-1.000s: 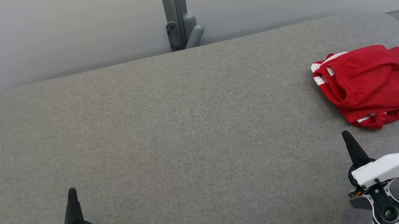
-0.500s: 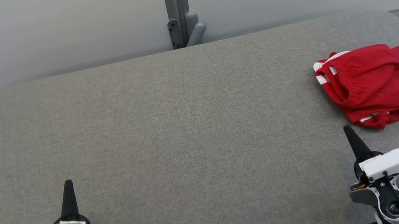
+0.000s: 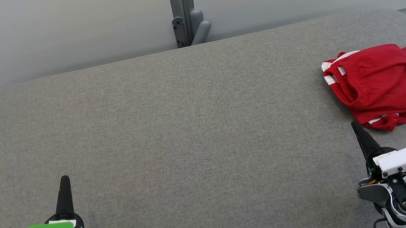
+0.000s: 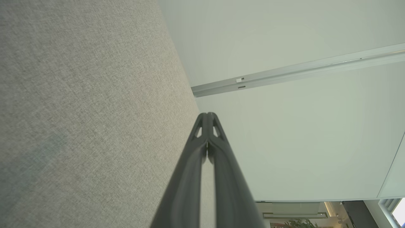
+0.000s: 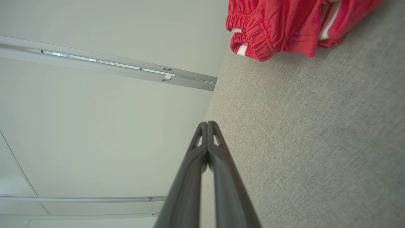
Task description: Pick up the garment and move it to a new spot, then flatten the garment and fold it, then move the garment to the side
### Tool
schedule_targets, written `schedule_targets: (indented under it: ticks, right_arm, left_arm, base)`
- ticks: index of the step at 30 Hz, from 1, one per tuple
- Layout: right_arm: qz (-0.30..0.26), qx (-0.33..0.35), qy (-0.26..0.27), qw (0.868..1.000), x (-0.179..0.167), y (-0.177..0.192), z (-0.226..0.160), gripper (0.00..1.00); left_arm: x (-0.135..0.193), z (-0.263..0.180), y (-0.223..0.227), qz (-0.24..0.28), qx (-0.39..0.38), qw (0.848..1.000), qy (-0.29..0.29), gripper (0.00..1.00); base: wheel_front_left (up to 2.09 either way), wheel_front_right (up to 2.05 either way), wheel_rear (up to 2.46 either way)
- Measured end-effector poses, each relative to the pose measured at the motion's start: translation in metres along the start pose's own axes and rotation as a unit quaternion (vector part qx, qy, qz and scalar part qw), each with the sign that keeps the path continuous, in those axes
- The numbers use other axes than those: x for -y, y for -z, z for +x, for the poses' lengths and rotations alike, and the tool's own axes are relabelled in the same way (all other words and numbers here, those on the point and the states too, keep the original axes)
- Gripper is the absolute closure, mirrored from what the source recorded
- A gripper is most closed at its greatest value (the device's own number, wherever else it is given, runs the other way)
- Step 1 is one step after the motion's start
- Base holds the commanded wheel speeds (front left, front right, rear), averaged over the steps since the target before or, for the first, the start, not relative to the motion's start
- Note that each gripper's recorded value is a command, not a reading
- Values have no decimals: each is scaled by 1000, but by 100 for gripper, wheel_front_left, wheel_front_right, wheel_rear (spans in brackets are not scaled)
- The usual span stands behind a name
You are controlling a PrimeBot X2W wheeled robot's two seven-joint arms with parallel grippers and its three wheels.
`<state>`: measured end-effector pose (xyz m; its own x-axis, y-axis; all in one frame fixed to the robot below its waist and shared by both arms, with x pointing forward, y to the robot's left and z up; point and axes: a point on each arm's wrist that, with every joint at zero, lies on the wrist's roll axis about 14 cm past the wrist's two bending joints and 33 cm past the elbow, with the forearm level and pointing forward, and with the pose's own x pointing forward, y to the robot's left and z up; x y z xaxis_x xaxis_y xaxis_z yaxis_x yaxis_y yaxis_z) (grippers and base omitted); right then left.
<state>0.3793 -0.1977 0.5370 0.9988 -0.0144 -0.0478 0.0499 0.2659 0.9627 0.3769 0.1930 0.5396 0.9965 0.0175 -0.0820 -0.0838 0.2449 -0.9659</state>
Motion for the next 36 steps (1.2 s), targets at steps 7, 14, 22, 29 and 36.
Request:
schedule_targets:
  ticks: [7,14,22,29,36]
  right_arm:
    - [30,-1,-4,1000,-2,-1,2,100]
    - [58,-3,-9,998,-5,-1,4,100]
    - [88,-4,-16,996,-8,-2,7,100]
    - [113,-6,-23,993,-13,-3,9,100]
    - [135,-7,-27,990,-14,-4,11,100]
  left_arm:
    - [3,1,-2,-26,-1,1000,6,100]
    - [7,3,-4,-52,-2,999,13,100]
    - [14,4,-8,-81,-2,996,24,100]
    - [17,5,-11,-105,-2,994,31,100]
    - [21,6,-14,-127,-2,991,39,100]
  base:
    - [0,0,0]
    - [0,0,0]
    - [0,0,0]
    - [0,0,0]
    - [0,0,0]
